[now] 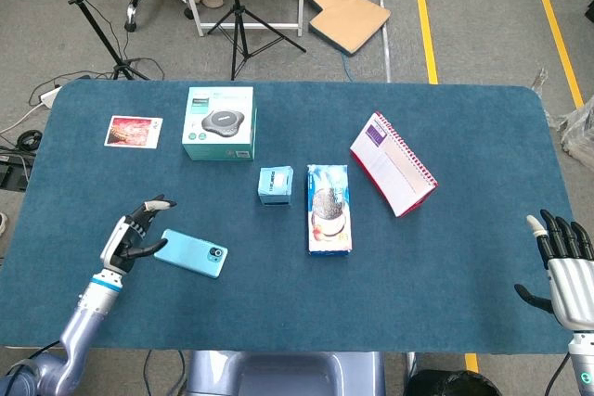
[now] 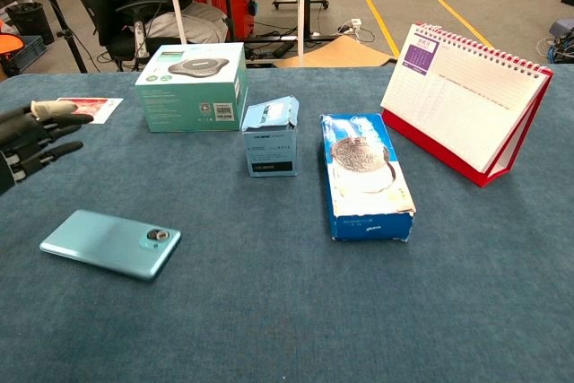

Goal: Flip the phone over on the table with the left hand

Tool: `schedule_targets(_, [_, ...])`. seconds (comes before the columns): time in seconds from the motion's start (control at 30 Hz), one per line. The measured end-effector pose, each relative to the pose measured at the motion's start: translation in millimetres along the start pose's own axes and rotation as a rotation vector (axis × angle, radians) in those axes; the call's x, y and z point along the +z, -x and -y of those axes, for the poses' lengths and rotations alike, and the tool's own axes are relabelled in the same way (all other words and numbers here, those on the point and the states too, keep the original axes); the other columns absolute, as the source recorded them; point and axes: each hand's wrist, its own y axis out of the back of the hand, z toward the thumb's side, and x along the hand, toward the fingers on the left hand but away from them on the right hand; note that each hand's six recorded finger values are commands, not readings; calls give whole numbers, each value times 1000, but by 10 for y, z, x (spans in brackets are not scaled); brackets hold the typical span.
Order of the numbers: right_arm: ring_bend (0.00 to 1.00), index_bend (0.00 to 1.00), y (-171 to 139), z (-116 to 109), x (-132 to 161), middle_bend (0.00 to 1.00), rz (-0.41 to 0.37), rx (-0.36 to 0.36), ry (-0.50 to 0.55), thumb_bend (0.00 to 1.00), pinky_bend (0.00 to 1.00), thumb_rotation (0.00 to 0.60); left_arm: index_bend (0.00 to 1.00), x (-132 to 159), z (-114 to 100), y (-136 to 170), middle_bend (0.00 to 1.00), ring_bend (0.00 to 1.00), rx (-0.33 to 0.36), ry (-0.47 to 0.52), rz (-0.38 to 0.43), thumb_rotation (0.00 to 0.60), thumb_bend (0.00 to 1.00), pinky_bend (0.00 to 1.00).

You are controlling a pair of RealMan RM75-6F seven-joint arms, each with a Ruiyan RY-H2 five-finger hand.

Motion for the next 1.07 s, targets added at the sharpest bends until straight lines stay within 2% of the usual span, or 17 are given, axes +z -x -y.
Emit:
schedule_targets(0.07, [0,0,-3,-4,6,0,-2,-1,1,0,0,600,314,82,-46,14,233,0,6,-67,23,421,0,0])
schedule_targets(0.1, [0,0,-4,-6,8,0,-2,-1,2,0,0,600,314,120,-63,19,233,0,9,-102,33,479,0,0])
schedule_targets(0.2, [0,0,-10,-16,14,0,-4,-4,4,0,0,600,314,253,-111,40,232,0,19,-238,62,600,0,0])
schedule_targets(0.33, [0,0,-20,-32,26,0,-10,-8,10,0,0,600,310,433,-172,72,225,0,46,-479,101,600,0,0])
schedule_targets(0.43, [0,0,-27,-43,26,0,-12,-10,15,0,0,600,290,574,-203,120,209,0,82,-699,127,600,0,0])
schedule_targets(0.57, [0,0,-31,-53,21,0,-13,-12,23,0,0,600,258,774,-256,236,182,0,148,-1002,151,600,0,0])
schedule_targets(0.63, [0,0,-32,-58,20,0,-14,-13,27,0,0,600,238,854,-284,310,165,0,182,-1122,155,600,0,0])
schedule_targets(0.77, [0,0,-39,-71,26,0,-18,-16,31,0,0,600,105,1000,-353,527,44,0,259,-1368,134,600,0,0])
schedule_targets(0.83, [0,0,-43,-75,26,0,-18,-17,32,0,0,600,38,1042,-372,627,1,0,280,-1449,110,600,0,0])
schedule_targets(0.9, [0,0,-44,-76,26,0,-18,-17,31,0,0,600,8,1081,-402,762,0,0,298,-1520,78,600,0,0])
schedule_targets(0.97, [0,0,-44,-77,27,0,-19,-17,30,0,0,600,0,1089,-449,892,0,0,304,-1554,39,600,0,0])
schedule_targets(1.07, [0,0,-43,-79,28,0,-19,-19,29,0,0,600,0,1060,-497,931,0,0,302,-1558,0,600,0,0])
